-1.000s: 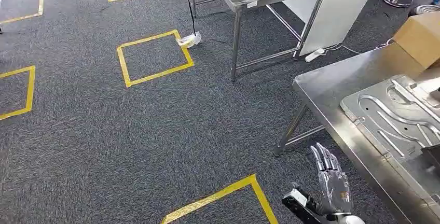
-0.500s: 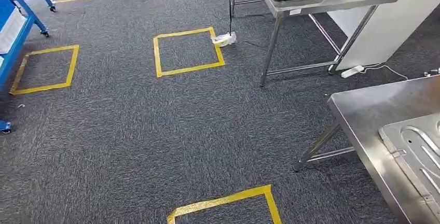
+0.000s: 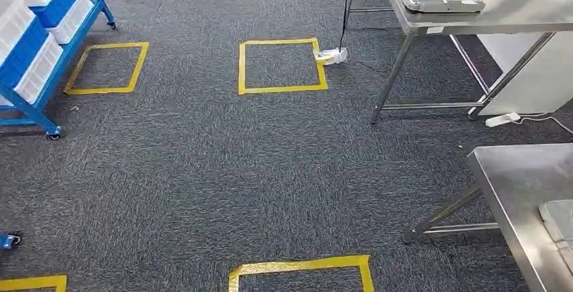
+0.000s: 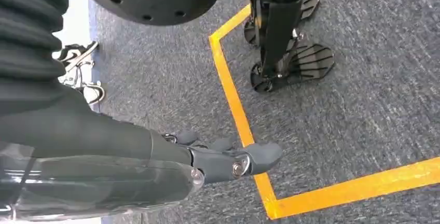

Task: Take the parts from the cabinet and place them on the table.

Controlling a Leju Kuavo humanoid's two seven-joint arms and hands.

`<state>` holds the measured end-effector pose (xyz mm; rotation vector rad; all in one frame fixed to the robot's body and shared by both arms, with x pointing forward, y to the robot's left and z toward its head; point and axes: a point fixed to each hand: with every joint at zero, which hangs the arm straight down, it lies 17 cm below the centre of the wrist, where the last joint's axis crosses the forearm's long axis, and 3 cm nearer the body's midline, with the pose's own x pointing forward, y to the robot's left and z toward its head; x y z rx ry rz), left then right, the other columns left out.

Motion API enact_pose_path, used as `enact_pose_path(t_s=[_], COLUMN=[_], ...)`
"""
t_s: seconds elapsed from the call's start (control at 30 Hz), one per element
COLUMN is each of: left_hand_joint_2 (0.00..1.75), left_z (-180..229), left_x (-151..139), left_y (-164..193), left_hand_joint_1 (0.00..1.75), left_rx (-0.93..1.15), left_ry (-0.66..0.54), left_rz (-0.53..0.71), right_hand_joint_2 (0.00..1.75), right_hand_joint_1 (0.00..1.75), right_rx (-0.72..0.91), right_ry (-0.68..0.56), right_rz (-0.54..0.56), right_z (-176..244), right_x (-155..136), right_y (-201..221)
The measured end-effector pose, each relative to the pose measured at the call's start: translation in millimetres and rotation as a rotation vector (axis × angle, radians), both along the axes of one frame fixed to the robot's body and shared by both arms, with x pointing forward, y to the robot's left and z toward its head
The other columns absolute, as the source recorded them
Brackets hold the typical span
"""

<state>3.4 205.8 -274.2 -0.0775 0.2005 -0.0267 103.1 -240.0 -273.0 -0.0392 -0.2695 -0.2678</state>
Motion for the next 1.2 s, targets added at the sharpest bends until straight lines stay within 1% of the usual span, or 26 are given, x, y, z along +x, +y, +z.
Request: enact_pose_path(t_s=[0.1, 0.17, 0.23, 0.4, 0.5, 0.57, 0.7, 0.83, 0.93, 1.03, 1.2], left_hand_joint_2=[0.00, 0.00, 0.00, 0.00, 0.00, 0.00, 0.00, 0.00, 0.00, 0.00, 0.00], left_z=[-1, -2, -2, -2, -2, -2, -2, -3, -3, -3, -3], left_x=[2, 5, 5, 6, -2, -5, -3, -4, -1, -4, 0], left_y=[5, 6, 7, 8, 12, 16, 18, 18, 18, 17, 14], left_hand_joint_1=[0.00, 0.00, 0.00, 0.00, 0.00, 0.00, 0.00, 0.00, 0.00, 0.00, 0.00], left_rx=[0.016, 0.021, 0.021, 0.018, 0.032, 0.041, 0.044, 0.045, 0.045, 0.044, 0.032], left_ry=[-0.015, -0.035, -0.034, -0.027, -0.005, 0.004, -0.001, -0.010, -0.019, -0.014, -0.021], left_rz=[-0.034, -0.033, -0.029, -0.015, -0.049, -0.078, -0.103, -0.099, -0.090, -0.089, -0.073], right_hand_joint_2=[1.75, 1.75, 1.75, 1.75, 1.75, 1.75, 1.75, 1.75, 1.75, 1.75, 1.75], right_hand_joint_1=[0.00, 0.00, 0.00, 0.00, 0.00, 0.00, 0.00, 0.00, 0.00, 0.00, 0.00], right_rx=[-0.050, -0.096, -0.105, -0.046, -0.045, -0.021, 0.019, 0.055, 0.042, 0.037, 0.042], right_ry=[0.006, 0.030, 0.068, 0.110, 0.116, 0.117, 0.105, 0.078, 0.086, 0.082, 0.092], right_rz=[0.056, 0.113, 0.164, 0.207, 0.234, 0.244, 0.278, 0.320, 0.337, 0.347, 0.361], right_z=[-1, -2, -4, -5, -5, -5, -3, -1, -2, -1, -2], right_x=[-1, -8, -16, -28, -26, -29, -32, -30, -32, -27, -34], right_y=[-5, -5, -2, 10, 12, 21, 35, 44, 42, 44, 46])
